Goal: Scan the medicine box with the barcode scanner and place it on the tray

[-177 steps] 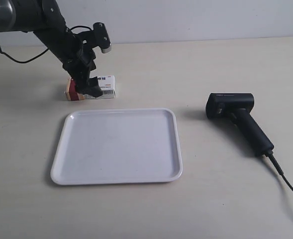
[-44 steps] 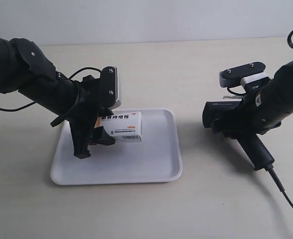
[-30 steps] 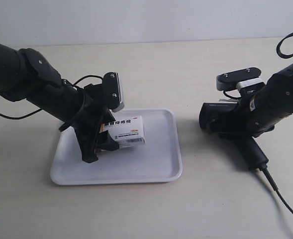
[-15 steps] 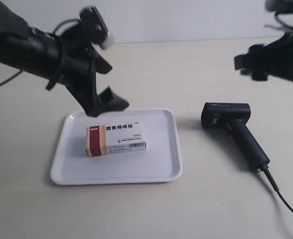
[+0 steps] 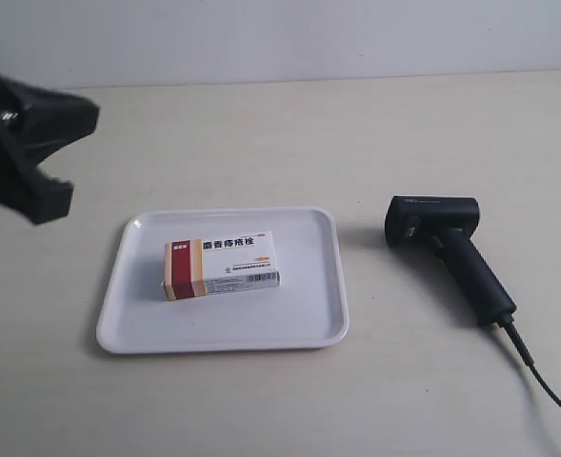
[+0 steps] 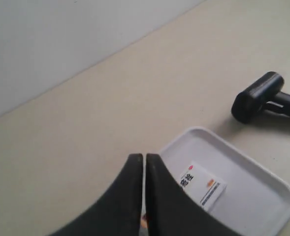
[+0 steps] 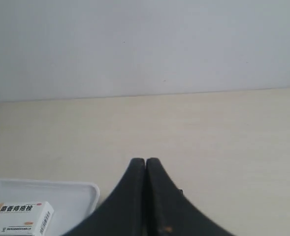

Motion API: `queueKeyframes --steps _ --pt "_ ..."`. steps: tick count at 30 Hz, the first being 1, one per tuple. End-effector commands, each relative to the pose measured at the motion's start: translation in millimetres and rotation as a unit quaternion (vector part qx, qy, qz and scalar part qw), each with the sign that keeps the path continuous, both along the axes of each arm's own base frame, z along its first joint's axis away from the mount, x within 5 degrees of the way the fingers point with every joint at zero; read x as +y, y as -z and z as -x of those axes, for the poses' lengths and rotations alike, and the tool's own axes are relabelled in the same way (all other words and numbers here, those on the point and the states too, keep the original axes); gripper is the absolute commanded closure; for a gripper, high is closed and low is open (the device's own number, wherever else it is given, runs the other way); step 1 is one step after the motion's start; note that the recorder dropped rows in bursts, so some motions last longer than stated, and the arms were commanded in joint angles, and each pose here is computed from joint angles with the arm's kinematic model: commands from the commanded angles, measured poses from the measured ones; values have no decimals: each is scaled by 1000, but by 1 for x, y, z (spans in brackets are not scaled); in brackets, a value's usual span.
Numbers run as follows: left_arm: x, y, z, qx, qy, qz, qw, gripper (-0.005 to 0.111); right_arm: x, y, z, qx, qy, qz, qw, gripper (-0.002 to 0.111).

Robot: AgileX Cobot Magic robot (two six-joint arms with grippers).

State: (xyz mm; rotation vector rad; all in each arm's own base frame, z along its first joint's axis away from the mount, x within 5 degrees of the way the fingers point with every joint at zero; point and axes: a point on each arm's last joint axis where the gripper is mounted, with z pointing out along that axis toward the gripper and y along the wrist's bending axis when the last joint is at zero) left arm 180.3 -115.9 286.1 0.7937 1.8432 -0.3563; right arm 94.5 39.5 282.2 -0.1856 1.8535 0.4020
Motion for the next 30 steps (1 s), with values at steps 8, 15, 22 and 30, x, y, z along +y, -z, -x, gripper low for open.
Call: queueKeyframes --steps 8,15,22,30 --pt "37 64 62 42 -28 2 999 103 -20 -6 39 -78 5 -31 996 108" --pt "47 76 73 34 -38 -7 999 103 -21 -8 43 -93 4 -38 995 108" --pt "91 59 98 -109 -197 75 972 103 -22 -7 43 -91 5 -37 995 108" --pt "105 50 115 -195 -261 86 942 103 -21 -8 43 -93 4 -39 995 108"
